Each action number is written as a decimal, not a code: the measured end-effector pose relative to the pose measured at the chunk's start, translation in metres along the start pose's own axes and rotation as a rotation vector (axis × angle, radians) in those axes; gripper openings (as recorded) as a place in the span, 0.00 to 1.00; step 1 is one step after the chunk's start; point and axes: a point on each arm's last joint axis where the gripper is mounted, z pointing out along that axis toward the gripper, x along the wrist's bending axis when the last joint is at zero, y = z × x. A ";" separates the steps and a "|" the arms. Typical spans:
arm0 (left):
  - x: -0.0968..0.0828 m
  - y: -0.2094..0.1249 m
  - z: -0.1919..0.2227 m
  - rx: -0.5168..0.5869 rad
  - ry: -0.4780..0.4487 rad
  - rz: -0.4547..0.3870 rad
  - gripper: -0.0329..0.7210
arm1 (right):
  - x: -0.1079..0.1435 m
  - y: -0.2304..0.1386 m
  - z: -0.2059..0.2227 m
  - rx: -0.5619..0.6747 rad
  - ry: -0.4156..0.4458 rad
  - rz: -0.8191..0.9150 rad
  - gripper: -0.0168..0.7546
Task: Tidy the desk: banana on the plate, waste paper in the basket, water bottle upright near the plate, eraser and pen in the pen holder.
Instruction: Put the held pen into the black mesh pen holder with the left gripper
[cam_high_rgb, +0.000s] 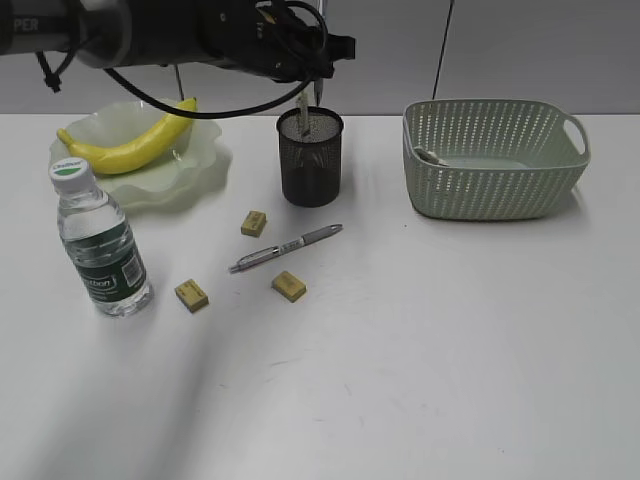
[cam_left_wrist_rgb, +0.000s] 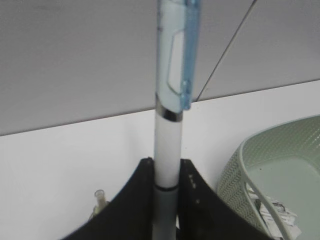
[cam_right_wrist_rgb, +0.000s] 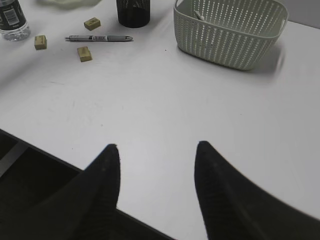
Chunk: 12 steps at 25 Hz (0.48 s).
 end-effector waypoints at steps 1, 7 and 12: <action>0.000 -0.001 0.001 -0.003 0.001 0.000 0.17 | 0.000 0.000 0.000 0.000 0.000 0.000 0.53; 0.001 -0.019 0.015 0.038 0.006 0.007 0.17 | 0.000 0.000 0.000 0.000 0.000 0.000 0.53; 0.000 -0.035 0.026 0.070 0.007 0.015 0.17 | 0.000 0.000 0.000 0.000 0.000 0.000 0.53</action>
